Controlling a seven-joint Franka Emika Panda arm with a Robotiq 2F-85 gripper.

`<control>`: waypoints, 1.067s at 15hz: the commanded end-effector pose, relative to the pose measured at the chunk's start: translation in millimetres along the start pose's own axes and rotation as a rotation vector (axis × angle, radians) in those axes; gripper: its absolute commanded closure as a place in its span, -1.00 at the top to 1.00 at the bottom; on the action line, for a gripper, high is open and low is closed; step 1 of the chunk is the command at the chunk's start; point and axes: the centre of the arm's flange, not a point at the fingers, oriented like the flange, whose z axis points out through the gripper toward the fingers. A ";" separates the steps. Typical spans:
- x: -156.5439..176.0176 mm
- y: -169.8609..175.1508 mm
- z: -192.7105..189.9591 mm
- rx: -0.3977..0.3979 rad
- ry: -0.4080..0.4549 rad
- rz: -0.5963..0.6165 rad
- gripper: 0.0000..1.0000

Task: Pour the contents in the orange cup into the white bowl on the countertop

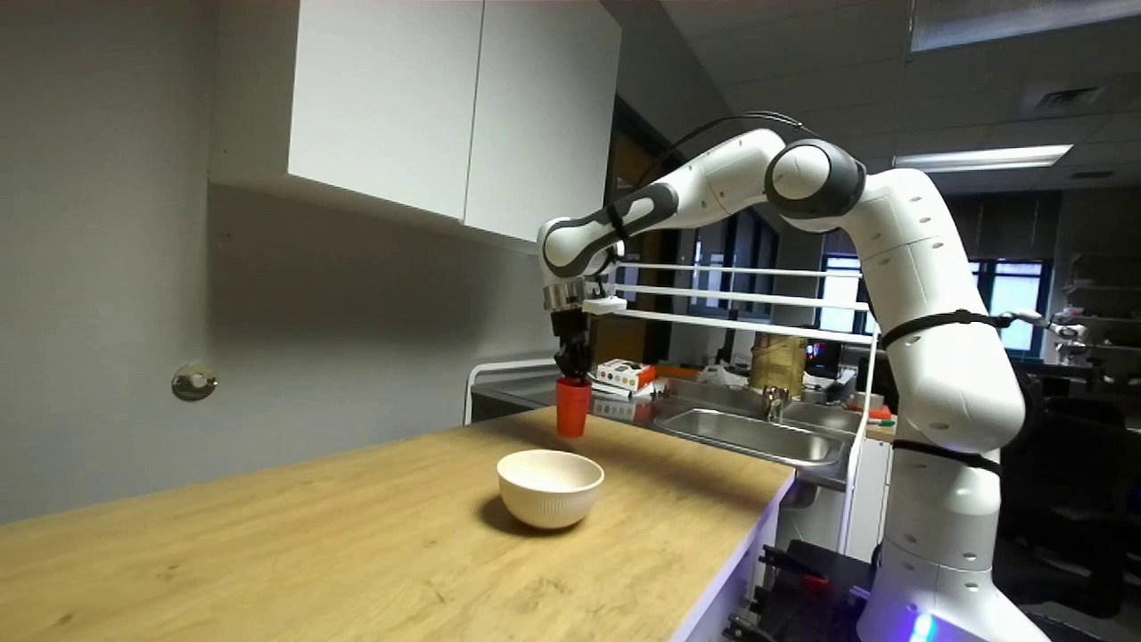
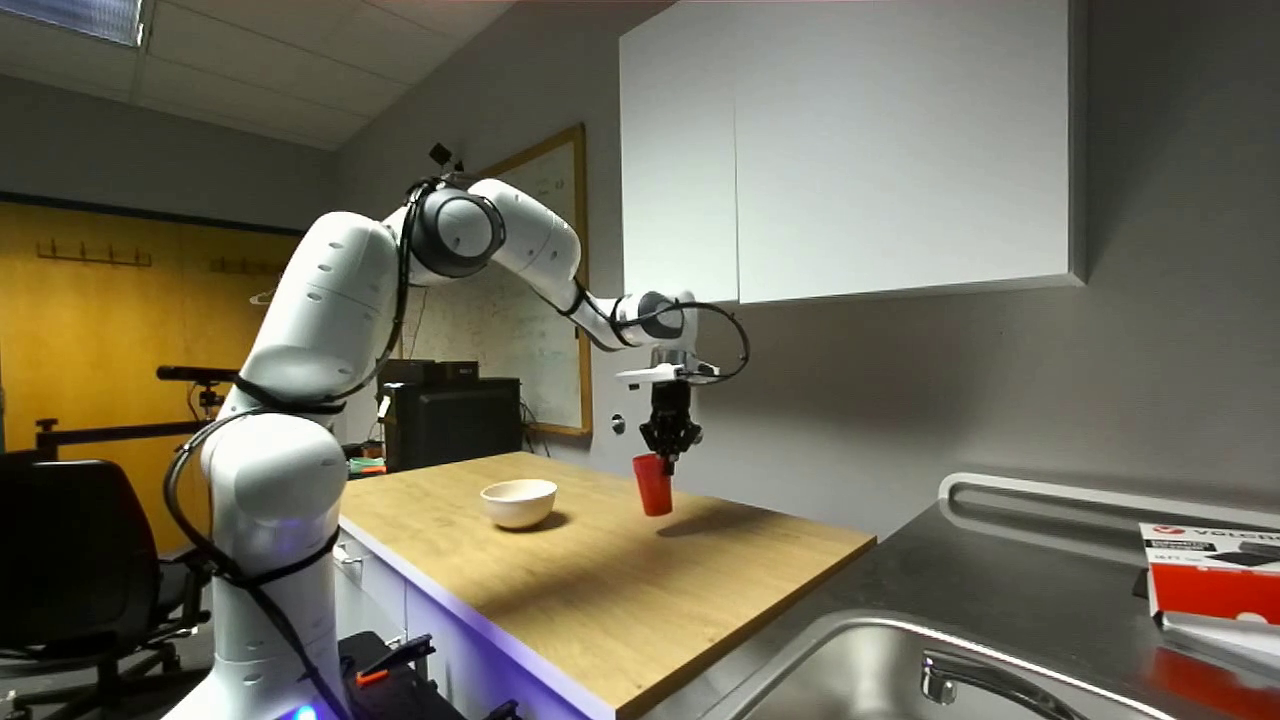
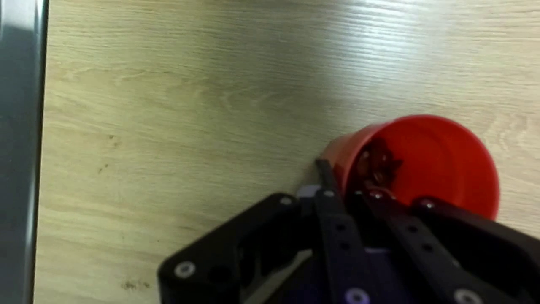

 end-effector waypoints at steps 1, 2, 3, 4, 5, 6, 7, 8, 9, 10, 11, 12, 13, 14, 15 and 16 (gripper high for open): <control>-12.2 -58.4 -40.8 -0.103 0.038 -0.047 -0.93; -13.0 -78.3 -47.5 -0.133 0.049 -0.066 -0.93; -15.5 -98.5 -53.9 -0.163 0.061 -0.085 -0.93; -17.4 -119.1 -55.9 -0.199 0.069 -0.102 -0.93; -22.5 -139.3 -61.6 -0.231 0.084 -0.118 -0.93; -24.4 -157.2 -58.4 -0.273 0.095 -0.130 -0.93; -27.5 -174.4 -60.5 -0.307 0.107 -0.138 -0.93; -30.7 -189.8 -57.1 -0.337 0.114 -0.144 -0.94; -33.6 -203.0 -51.7 -0.371 0.122 -0.144 -0.94; -36.7 -216.9 -46.3 -0.410 0.129 -0.138 -0.94; -39.8 -226.7 -37.1 -0.455 0.135 -0.127 -0.94; -44.5 -237.0 -33.5 -0.496 0.145 -0.115 -0.95; -49.6 -245.8 -26.6 -0.543 0.158 -0.099 -0.94; -54.8 -254.1 -20.1 -0.587 0.170 -0.080 -0.94; -61.9 -262.8 -14.4 -0.628 0.181 -0.064 -0.94; -69.5 -271.0 -6.9 -0.677 0.199 -0.048 -0.94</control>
